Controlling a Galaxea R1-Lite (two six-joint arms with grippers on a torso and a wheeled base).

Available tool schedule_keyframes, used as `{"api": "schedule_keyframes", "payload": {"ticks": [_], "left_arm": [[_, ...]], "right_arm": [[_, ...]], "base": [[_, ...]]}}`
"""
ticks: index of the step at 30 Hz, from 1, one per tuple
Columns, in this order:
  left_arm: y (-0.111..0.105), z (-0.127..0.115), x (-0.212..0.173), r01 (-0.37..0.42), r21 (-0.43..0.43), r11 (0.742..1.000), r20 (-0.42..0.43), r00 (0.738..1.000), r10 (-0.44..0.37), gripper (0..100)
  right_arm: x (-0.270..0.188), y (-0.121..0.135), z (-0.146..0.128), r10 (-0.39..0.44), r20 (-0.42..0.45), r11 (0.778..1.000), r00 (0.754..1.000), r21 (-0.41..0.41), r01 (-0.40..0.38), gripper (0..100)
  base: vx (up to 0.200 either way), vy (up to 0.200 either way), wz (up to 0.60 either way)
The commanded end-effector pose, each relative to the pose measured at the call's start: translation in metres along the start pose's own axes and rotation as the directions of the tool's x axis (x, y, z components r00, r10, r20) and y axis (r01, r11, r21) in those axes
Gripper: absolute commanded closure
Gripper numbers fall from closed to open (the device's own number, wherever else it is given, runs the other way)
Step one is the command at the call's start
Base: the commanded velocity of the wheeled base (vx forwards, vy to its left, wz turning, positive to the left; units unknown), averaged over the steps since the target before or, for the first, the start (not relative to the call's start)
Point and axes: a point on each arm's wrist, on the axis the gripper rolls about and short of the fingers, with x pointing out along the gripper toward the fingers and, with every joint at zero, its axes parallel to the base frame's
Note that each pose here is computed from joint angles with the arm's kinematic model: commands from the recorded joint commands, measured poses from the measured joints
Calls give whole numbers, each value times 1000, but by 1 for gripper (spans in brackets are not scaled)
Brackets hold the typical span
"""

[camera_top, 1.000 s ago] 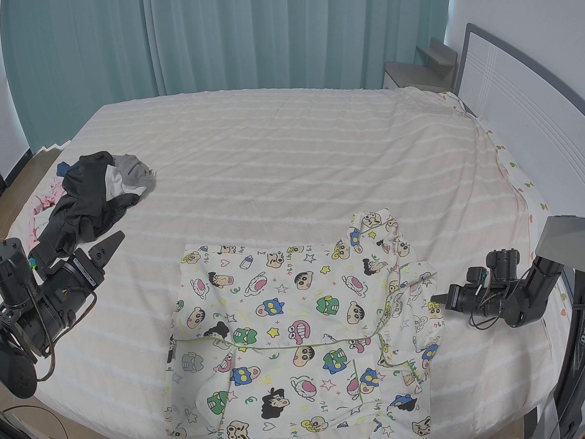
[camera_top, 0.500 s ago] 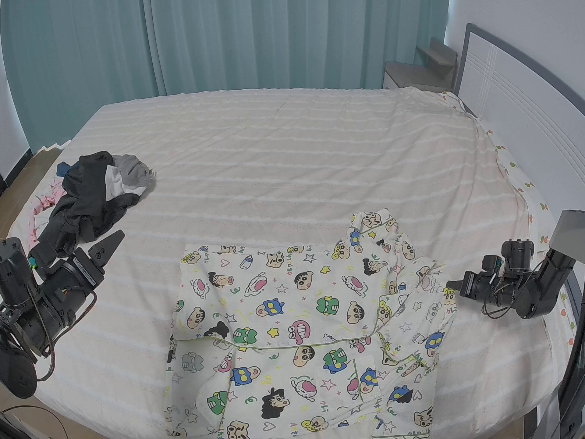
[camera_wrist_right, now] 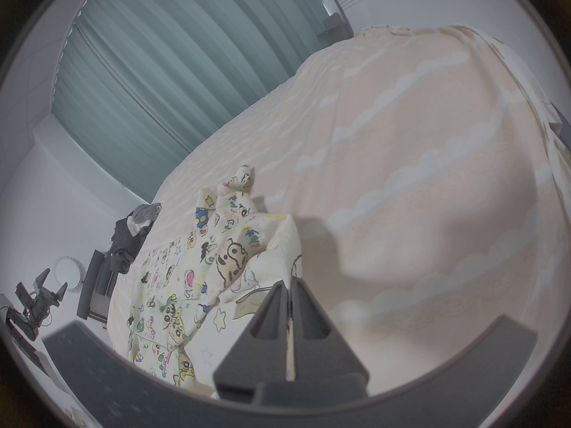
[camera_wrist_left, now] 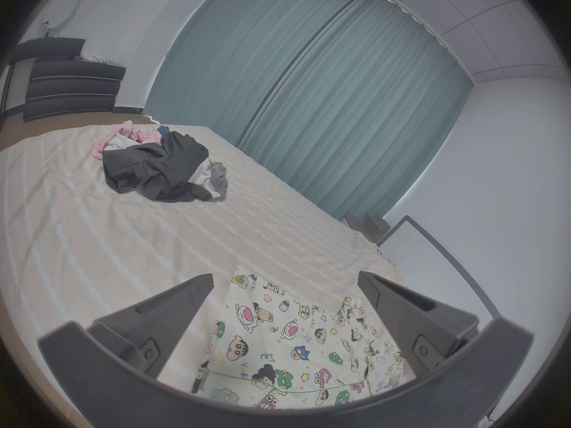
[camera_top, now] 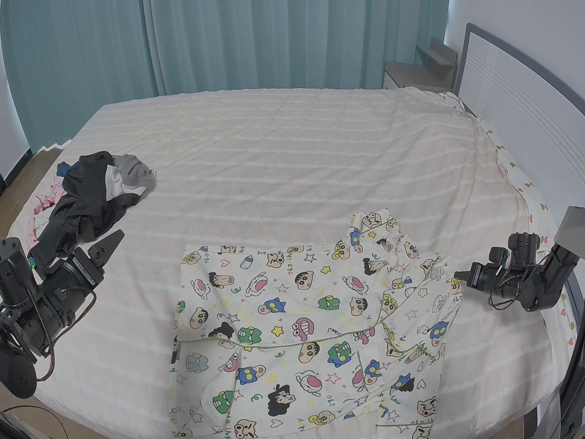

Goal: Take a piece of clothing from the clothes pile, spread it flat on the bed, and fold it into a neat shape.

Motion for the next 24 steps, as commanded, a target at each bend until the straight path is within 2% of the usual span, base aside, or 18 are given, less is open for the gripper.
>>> {"api": "schedule_keyframes", "payload": {"ticks": [1,23,24], "left_arm": [[0,0,0,2,1,1000,1,1000,-2,0],[0,0,0,1,1,1000,-2,1000,-1,0],[0,-1,-1,3,-1,1000,-5,1000,-3,0]], "right_arm": [[-2,-8,5,-18,19,1000,1000,9,17,100],[-4,-31,3,-65,24,998,998,6,65,100],[-4,-32,2,-66,21,998,998,1,66,0]], "base": [[0,0,0],[0,0,0],[0,0,0]]}}
